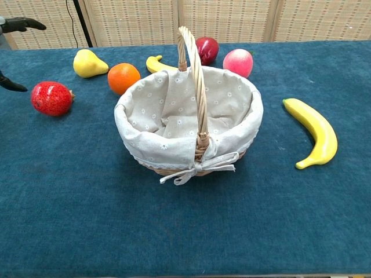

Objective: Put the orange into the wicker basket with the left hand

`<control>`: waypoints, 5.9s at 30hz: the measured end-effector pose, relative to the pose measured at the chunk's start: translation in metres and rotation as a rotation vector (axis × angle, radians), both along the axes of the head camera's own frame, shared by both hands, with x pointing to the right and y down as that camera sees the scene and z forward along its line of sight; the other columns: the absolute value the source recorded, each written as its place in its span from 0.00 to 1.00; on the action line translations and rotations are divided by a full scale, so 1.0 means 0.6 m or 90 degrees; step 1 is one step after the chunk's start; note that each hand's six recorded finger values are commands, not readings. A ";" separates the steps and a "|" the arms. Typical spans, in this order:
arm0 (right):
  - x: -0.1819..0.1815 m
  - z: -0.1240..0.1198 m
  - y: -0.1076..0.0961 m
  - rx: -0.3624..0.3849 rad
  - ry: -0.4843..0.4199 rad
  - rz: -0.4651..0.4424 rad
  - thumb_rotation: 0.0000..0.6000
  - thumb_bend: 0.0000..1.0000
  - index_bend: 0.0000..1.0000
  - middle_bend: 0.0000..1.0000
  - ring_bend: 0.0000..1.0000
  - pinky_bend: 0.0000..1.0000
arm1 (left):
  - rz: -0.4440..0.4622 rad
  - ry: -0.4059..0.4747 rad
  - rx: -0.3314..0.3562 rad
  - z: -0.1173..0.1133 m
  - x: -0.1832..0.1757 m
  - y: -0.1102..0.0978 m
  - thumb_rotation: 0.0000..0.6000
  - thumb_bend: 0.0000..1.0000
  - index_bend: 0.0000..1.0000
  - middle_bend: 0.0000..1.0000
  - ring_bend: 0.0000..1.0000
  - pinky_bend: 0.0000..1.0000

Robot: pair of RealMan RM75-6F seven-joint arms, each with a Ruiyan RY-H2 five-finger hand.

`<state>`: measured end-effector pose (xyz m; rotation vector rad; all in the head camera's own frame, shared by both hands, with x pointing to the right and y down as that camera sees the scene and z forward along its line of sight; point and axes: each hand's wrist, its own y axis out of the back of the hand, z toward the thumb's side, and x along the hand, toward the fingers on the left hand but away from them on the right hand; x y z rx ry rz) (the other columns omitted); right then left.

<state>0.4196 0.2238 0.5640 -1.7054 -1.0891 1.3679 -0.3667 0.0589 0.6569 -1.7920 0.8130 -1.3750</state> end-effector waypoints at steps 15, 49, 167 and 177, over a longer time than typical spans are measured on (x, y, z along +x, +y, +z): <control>0.004 -0.007 0.003 -0.002 -0.019 0.007 1.00 0.16 0.31 0.11 0.13 0.10 | 0.078 0.055 -0.040 0.061 0.169 -0.010 1.00 0.00 0.00 0.00 0.00 0.04; -0.019 -0.035 0.012 0.009 -0.075 -0.015 1.00 0.16 0.33 0.12 0.14 0.10 | 0.056 0.003 -0.061 0.143 0.194 -0.102 1.00 0.00 0.05 0.00 0.00 0.11; 0.046 0.015 -0.004 -0.044 -0.072 0.079 1.00 0.16 0.34 0.12 0.15 0.10 | 0.025 0.010 0.065 -0.196 0.041 0.054 1.00 0.06 0.06 0.00 0.00 0.11; 0.043 0.018 -0.005 -0.046 -0.069 0.076 1.00 0.16 0.34 0.12 0.15 0.10 | -0.069 -0.065 0.084 -0.194 -0.093 0.078 1.00 0.06 0.06 0.00 0.00 0.11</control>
